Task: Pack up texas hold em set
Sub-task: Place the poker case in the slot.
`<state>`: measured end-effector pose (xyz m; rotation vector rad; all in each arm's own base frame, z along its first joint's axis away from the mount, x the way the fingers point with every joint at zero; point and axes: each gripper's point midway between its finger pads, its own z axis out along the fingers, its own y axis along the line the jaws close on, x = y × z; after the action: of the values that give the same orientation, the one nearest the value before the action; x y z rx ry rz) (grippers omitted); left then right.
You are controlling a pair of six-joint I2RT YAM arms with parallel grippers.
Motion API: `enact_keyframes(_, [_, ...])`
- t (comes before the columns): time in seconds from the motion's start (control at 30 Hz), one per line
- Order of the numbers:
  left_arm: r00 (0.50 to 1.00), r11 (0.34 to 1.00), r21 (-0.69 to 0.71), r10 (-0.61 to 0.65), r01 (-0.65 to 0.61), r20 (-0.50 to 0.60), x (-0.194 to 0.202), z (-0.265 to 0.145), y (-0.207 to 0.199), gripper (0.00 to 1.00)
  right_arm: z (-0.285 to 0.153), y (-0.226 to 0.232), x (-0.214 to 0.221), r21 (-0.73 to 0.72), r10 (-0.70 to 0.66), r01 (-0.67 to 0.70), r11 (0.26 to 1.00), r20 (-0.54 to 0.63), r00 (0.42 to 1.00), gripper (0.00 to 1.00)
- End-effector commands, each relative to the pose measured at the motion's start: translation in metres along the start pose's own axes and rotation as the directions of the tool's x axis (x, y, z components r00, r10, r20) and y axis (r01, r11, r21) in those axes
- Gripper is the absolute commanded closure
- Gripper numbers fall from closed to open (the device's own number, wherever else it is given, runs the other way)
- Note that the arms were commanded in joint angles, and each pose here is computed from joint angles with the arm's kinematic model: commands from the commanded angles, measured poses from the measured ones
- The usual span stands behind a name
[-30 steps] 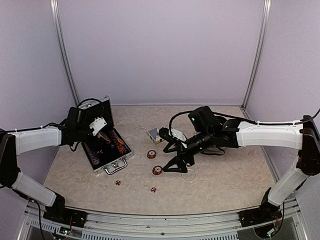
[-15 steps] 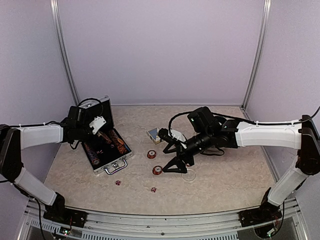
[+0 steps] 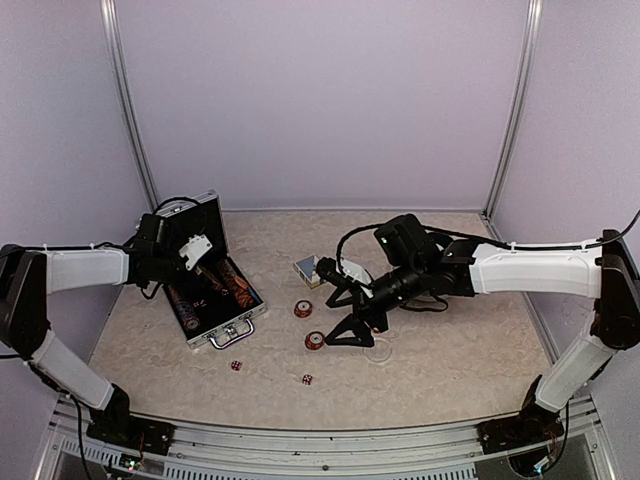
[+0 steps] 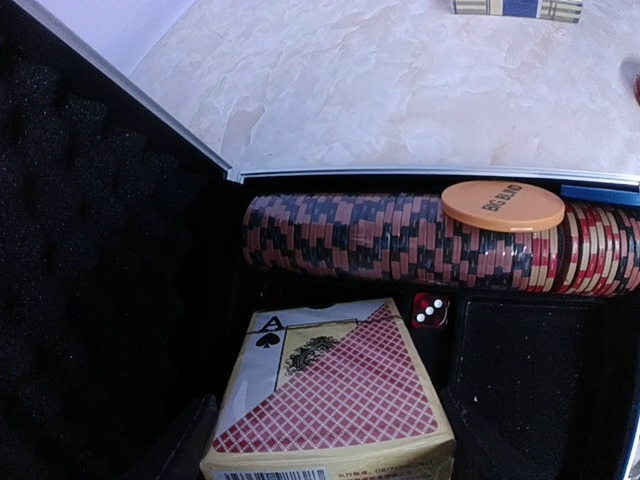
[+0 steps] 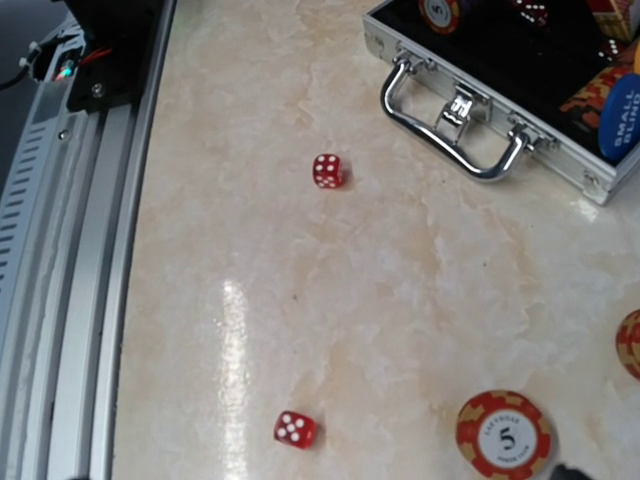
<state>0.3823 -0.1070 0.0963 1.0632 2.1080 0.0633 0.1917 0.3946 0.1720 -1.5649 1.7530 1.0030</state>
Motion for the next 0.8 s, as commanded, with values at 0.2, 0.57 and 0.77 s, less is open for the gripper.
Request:
enact_keyframes(0.2, [0.999,0.999,-0.018,-0.036,0.036,0.004,-0.008,0.007,0.014,0.51,0.005,-0.002,0.010,-0.005,0.013,-0.013,1.000,-0.021,1.000,0.01])
enact_keyframes(0.57, [0.999,0.996,-0.081,-0.035,0.035,0.009,-0.004,-0.005,0.019,0.32,0.006,-0.003,0.011,-0.005,0.017,-0.017,1.000,-0.024,1.000,0.01])
enact_keyframes(0.77, [0.999,0.992,-0.114,-0.047,0.046,0.002,-0.001,-0.010,0.023,0.29,0.006,-0.003,0.011,-0.007,0.017,-0.017,1.000,-0.023,1.000,0.01])
